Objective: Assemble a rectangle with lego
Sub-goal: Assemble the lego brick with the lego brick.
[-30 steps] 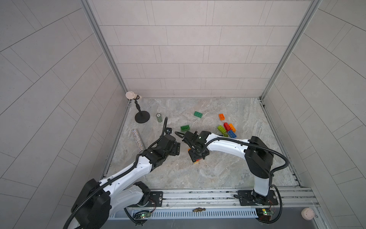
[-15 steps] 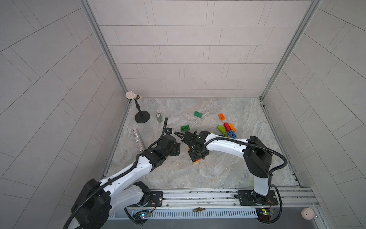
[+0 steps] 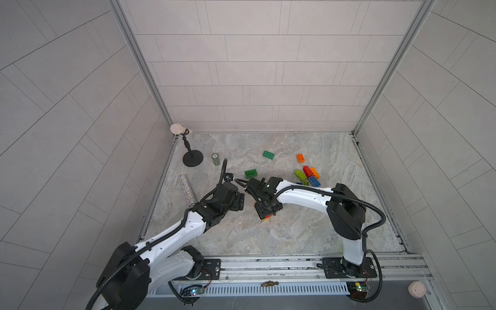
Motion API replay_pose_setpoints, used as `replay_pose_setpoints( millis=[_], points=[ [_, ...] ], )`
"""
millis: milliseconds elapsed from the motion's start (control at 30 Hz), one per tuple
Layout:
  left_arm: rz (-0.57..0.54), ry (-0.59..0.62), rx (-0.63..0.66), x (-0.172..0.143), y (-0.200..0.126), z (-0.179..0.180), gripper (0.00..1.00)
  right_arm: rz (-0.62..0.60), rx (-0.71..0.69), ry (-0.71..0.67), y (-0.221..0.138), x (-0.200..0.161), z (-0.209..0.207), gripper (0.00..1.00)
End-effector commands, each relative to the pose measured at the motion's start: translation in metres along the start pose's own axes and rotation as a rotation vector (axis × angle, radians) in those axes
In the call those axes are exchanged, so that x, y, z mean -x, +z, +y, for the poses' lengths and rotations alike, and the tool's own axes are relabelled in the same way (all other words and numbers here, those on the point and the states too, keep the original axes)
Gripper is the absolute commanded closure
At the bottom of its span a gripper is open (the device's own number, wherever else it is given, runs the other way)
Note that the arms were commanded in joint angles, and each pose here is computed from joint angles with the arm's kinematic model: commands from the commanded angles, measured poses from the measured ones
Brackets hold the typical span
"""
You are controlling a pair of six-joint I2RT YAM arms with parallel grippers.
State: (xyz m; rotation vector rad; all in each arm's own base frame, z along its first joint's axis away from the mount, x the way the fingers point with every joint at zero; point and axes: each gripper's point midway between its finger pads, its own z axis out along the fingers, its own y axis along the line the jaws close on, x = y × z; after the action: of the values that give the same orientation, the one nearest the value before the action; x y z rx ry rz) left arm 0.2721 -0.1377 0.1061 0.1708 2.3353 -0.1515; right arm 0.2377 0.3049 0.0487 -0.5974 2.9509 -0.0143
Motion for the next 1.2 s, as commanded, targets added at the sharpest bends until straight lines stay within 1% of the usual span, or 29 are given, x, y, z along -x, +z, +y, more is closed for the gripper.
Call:
replay_pose_setpoints(
  millis=[0,267,367,400,433,467,633,700,867,967,1100,1167],
  points=[
    [-0.017,-0.009,0.007,0.001,-0.001,0.003,0.10,0.167,-0.198,-0.046,0.049,-0.040,-0.033,0.80],
    [-0.019,-0.008,0.011,0.001,-0.002,0.004,0.11,0.235,-0.278,-0.058,0.079,-0.054,-0.042,0.87],
    [-0.020,-0.008,0.015,0.001,-0.003,0.005,0.11,0.241,-0.258,-0.050,0.086,-0.054,-0.038,0.87],
    [-0.023,-0.009,0.020,0.003,-0.004,0.006,0.11,0.233,-0.238,-0.048,0.083,-0.052,-0.035,0.85],
    [-0.023,-0.007,0.024,0.003,-0.005,0.007,0.11,0.219,-0.213,-0.047,0.079,-0.048,-0.030,0.82],
    [-0.029,-0.008,0.026,0.005,-0.006,0.008,0.11,0.197,-0.182,-0.043,0.071,-0.043,-0.025,0.77],
    [-0.041,-0.012,0.026,0.012,-0.011,0.007,0.09,0.090,-0.087,-0.035,0.022,-0.018,-0.012,0.41],
    [-0.040,-0.011,0.025,0.013,-0.012,0.007,0.09,0.057,-0.057,-0.022,0.006,-0.011,-0.012,0.29],
    [-0.046,-0.005,0.009,0.016,-0.015,0.004,0.09,0.000,-0.024,-0.022,-0.021,-0.001,-0.011,0.18],
    [-0.053,0.000,0.009,0.019,-0.017,0.004,0.09,-0.012,0.000,-0.021,-0.029,0.000,-0.010,0.13],
    [-0.065,0.021,0.034,0.026,-0.021,0.008,0.09,-0.046,0.029,-0.016,-0.049,0.002,-0.012,0.12],
    [-0.078,0.031,0.048,0.031,-0.024,0.010,0.09,-0.077,0.040,0.008,-0.062,0.004,-0.022,0.14]
  ],
)
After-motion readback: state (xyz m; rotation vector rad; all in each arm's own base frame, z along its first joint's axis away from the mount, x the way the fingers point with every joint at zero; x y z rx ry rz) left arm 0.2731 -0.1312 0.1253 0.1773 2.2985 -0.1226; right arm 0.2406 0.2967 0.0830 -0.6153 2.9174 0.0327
